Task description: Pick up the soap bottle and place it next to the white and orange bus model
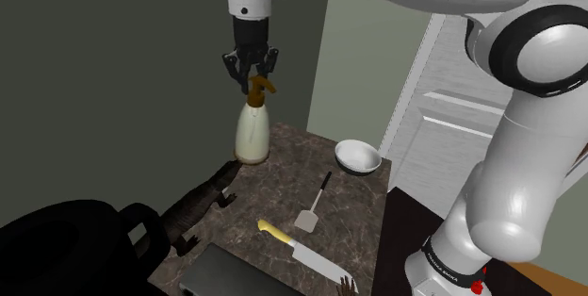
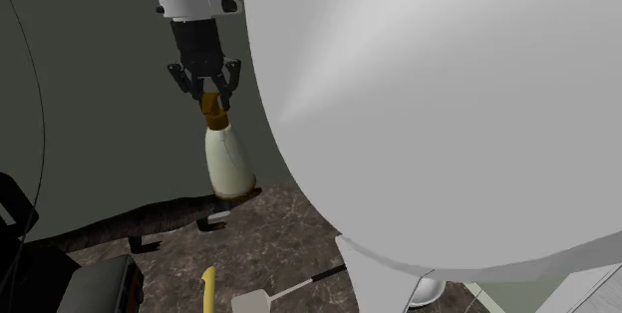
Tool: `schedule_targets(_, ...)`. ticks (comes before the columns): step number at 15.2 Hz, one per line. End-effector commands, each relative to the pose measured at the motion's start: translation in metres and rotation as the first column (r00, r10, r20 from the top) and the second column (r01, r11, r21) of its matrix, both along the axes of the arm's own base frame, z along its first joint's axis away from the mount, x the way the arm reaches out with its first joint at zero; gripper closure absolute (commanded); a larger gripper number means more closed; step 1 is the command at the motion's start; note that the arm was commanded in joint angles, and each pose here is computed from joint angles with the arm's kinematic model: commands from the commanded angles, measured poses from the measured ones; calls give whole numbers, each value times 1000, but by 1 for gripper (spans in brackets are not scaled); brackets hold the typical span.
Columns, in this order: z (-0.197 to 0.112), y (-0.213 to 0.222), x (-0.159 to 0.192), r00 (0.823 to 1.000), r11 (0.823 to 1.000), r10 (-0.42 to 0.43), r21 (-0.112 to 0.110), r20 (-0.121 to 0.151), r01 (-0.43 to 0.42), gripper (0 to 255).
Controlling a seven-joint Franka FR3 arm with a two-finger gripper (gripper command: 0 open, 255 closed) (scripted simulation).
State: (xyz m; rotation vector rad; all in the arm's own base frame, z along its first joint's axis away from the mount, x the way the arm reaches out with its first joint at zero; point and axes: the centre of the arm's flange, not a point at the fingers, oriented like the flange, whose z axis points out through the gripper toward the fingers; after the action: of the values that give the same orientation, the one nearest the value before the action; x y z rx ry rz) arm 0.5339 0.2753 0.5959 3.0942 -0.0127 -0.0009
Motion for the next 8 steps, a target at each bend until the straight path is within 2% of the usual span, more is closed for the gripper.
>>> schedule_targets(1, 0, 24, -14, 1000, 1000, -1, 0, 1, 1, 255)
schedule_targets(8, 0, 101, -65, 1000, 1000, -1, 0, 1, 1, 255)
